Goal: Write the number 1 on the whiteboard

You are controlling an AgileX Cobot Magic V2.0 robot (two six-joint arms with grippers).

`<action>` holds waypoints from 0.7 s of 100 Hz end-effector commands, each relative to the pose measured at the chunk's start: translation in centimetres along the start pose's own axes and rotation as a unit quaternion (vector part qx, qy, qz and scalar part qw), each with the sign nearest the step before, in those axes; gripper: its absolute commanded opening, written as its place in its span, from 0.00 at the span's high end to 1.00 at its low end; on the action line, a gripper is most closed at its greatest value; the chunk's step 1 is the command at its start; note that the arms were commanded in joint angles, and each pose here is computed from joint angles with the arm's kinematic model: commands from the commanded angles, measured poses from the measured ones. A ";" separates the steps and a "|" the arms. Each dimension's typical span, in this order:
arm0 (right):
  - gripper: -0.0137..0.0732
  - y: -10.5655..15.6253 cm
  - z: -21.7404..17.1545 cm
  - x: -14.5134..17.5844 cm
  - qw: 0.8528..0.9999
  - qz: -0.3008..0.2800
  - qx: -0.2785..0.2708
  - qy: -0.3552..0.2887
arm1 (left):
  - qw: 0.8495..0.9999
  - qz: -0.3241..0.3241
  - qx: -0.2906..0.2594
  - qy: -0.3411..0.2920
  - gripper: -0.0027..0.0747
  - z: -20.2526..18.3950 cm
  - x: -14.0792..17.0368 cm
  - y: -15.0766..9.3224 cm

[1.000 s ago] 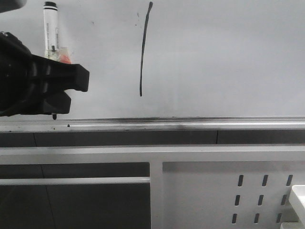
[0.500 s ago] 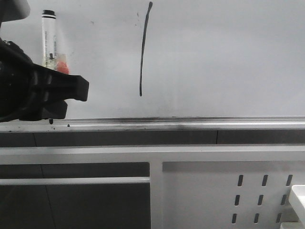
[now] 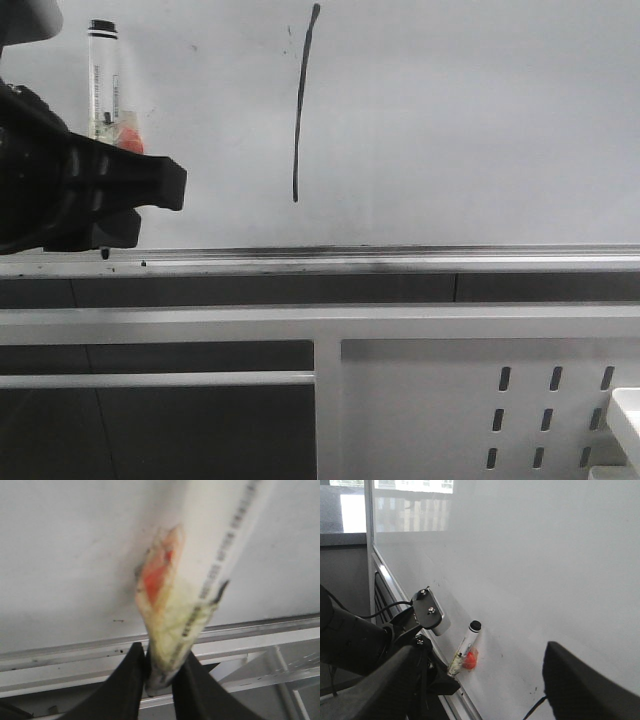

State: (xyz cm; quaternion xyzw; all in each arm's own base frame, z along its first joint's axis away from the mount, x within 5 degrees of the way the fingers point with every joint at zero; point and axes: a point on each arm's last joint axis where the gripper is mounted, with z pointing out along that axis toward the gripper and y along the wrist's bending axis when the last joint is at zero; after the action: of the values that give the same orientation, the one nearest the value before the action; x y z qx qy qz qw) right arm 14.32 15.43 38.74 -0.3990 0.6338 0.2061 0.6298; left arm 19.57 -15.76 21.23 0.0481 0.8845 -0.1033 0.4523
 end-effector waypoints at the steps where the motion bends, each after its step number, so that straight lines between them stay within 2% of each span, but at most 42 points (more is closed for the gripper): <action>1: 0.30 -1.0 -0.7 -1.8 0.998 -0.001 0.039 -0.047 | 0.999 -0.004 -0.002 -0.032 0.69 -0.5 -1.4 -0.2; 12: 0.30 -1.0 -0.7 -1.8 0.998 -0.001 0.039 -0.047 | 0.999 -0.004 -0.002 -0.032 0.58 -0.5 -1.4 -0.2; 24: 0.30 -1.0 -0.7 -1.8 0.998 -0.001 0.039 -0.047 | 0.999 -0.004 -0.002 -0.032 0.52 -0.5 -1.4 -0.2; 70: 0.30 -1.0 -0.7 -1.8 0.998 -0.001 0.039 -0.047 | 0.999 0.011 0.004 -0.033 0.51 -0.6 -1.5 -0.2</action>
State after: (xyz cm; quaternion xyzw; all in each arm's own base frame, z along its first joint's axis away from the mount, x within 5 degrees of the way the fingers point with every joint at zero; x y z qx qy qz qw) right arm 14.32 15.43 38.74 -0.3990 0.6338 0.2061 0.6298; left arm 19.58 -15.77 21.25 0.0564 0.8839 -0.0992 0.4535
